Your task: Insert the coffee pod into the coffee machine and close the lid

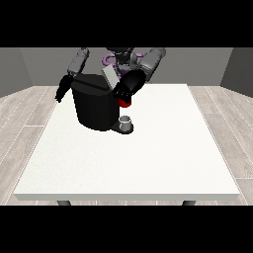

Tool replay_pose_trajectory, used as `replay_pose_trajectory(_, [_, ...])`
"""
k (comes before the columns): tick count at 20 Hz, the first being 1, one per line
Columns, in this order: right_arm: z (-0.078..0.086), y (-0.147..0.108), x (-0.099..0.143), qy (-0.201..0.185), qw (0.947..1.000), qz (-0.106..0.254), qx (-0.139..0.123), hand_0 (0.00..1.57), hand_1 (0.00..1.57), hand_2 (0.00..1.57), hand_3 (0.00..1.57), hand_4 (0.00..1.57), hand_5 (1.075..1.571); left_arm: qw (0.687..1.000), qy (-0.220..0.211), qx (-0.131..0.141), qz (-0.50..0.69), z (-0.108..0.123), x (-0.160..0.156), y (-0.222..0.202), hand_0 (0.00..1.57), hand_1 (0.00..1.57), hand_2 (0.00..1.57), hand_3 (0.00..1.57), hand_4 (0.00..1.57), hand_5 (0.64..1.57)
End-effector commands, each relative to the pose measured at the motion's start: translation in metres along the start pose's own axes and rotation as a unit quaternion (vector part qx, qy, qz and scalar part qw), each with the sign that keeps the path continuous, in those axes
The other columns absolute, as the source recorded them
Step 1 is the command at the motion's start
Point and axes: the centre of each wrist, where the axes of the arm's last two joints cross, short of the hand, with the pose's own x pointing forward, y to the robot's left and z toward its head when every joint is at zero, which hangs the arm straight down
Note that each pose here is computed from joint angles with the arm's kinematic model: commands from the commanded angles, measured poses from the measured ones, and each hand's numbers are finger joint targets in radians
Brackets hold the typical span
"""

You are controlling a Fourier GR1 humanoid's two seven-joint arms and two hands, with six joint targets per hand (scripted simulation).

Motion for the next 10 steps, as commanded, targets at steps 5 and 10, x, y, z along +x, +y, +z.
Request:
replay_pose_trajectory(5, [0.003,0.008,0.009,-0.012,0.9998,0.008,0.012,0.00,0.00,0.00,0.00,0.17,1.571,0.998,0.029,0.027,-0.040,0.010,-0.019,0.005,0.00,0.00,0.63,0.51,0.00,1.571])
replay_pose_trajectory(10, [0.005,0.000,-0.003,-0.005,1.0000,0.004,-0.004,0.00,0.00,0.00,0.00,0.15,1.571,0.999,0.011,0.030,-0.039,0.016,-0.025,0.025,0.00,0.00,0.53,0.44,0.00,1.571])
